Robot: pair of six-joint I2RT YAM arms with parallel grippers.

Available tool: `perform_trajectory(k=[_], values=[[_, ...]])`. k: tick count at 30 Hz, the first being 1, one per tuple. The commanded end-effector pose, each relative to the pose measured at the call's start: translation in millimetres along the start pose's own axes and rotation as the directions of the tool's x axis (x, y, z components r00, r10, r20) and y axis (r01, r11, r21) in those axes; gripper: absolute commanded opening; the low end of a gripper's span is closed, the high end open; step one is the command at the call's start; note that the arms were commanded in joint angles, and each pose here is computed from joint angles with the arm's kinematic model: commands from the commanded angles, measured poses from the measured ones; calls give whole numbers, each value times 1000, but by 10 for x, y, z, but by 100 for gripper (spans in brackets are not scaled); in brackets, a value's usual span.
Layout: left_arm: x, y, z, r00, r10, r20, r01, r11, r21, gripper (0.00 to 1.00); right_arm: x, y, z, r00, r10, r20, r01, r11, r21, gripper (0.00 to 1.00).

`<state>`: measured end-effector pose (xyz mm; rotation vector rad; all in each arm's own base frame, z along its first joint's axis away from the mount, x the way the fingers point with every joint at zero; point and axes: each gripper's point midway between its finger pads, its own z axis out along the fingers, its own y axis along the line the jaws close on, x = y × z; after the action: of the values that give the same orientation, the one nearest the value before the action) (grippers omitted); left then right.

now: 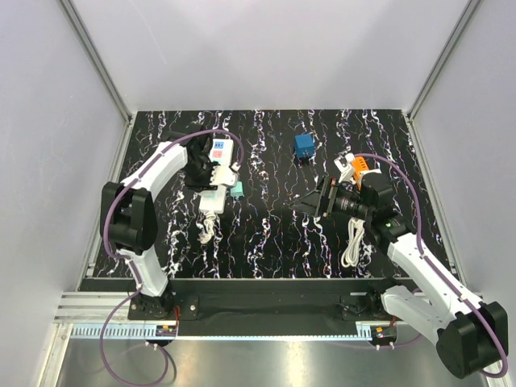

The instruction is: Insert the plug

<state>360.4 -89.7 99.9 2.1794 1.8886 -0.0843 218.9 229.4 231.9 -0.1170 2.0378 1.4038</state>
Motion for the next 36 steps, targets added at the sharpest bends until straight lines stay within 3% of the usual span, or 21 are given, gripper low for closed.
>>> perform_trajectory(k=[1, 36], values=[[-44, 81, 7, 1000, 16, 2, -16, 1000, -16, 0, -29, 37, -19, 999, -42, 21, 42, 999, -7, 100], [13, 75, 346, 989, 36, -143, -26, 997, 73, 0, 47, -29, -56, 999, -49, 14, 48, 999, 17, 100]])
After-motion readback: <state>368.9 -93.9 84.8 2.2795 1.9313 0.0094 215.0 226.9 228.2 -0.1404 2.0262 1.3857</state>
